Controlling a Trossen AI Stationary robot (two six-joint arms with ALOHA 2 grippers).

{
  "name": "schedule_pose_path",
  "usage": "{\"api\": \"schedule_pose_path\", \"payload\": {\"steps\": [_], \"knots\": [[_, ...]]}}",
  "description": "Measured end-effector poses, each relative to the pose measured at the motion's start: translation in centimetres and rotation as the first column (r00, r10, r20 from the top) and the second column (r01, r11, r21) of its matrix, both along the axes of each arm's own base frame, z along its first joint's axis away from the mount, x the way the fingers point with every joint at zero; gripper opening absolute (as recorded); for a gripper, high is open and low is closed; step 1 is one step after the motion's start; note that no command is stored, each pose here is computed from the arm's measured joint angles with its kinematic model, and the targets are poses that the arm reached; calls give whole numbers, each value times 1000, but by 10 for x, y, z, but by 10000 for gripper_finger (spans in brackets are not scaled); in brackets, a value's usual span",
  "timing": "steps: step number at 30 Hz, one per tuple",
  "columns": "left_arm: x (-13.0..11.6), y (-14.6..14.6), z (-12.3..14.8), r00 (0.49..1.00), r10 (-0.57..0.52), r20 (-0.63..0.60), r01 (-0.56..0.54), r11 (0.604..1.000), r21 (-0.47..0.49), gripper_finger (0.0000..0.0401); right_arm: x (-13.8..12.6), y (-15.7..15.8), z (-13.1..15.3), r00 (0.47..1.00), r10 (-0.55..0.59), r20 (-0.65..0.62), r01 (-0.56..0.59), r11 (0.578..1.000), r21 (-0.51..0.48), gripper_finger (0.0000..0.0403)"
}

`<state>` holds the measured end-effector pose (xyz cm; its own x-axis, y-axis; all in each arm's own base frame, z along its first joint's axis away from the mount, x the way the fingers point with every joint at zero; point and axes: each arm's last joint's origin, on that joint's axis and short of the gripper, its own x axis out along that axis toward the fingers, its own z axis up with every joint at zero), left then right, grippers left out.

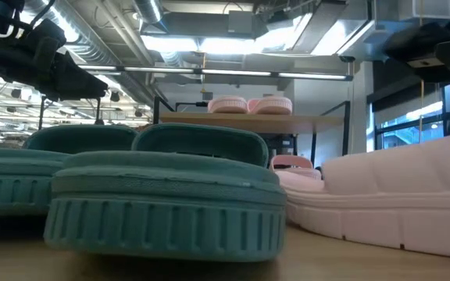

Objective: Pick and place slides into the shelf
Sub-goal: Put the pink slide under the shelf

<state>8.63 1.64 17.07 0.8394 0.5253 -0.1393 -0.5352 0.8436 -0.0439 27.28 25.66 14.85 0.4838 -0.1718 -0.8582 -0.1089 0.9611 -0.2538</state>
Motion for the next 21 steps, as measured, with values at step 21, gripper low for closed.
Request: {"api": "schedule_pose_path", "payload": {"steps": [21], "knots": [[0,0,0,1000,-1,0,1,1000,0,224,11,-28,82,915,-393,94,404,888,-218,2]]}}
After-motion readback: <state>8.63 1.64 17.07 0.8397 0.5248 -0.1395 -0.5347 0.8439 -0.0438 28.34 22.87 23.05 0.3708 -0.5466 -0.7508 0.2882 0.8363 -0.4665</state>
